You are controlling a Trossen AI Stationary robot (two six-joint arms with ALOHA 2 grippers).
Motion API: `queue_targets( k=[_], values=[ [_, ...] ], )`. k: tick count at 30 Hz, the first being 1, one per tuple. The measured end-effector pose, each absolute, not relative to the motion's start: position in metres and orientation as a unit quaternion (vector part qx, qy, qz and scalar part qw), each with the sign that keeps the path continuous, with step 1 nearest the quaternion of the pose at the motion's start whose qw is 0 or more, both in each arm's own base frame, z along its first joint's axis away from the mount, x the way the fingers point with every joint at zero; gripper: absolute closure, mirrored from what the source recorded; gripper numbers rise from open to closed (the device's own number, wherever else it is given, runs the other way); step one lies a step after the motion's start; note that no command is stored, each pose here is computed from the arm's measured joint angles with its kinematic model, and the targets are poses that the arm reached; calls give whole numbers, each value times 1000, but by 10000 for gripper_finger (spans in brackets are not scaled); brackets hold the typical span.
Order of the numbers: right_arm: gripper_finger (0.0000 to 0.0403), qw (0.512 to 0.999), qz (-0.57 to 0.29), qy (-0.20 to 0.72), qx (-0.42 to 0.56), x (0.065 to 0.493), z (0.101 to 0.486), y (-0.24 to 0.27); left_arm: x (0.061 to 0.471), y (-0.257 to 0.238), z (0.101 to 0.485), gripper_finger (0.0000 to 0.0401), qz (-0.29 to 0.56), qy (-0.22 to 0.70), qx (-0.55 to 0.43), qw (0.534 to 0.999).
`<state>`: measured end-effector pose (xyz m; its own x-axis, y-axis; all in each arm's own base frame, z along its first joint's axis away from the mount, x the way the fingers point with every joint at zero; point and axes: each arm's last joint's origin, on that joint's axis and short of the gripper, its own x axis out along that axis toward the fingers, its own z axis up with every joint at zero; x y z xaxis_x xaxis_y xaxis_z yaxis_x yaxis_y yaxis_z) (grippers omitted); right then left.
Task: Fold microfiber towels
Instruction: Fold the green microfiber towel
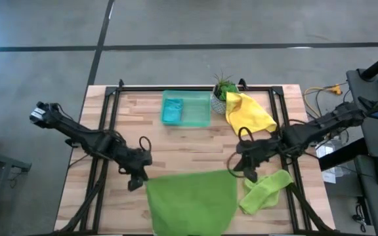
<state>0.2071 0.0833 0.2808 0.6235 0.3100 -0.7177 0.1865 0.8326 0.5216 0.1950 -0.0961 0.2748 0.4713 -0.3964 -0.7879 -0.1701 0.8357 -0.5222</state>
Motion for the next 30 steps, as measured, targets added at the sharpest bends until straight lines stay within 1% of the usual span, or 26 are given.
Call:
queue_targets(
  k=[4,9,13,16,21,24,28,30],
  values=[
    [394,848,6,445,287,209,248,65,184,-83,228,401,19,552,-238,799],
    [394,849,-33,442,288,210,225,42,177,-68,195,401,101,552,-203,802],
    [394,860,-41,419,289,214,223,32,179,-59,179,401,108,532,-205,814],
    [394,879,-24,387,277,219,227,31,181,-54,171,401,107,518,-206,823],
    [394,910,11,329,252,230,222,33,179,-44,157,401,130,528,-197,816],
    [394,920,28,323,222,245,210,35,176,-42,149,401,135,531,-199,813],
    [394,906,64,376,182,272,178,40,174,-41,146,401,135,530,-201,812],
    [394,898,67,400,168,286,163,42,174,-42,146,401,133,531,-203,812]
  ],
)
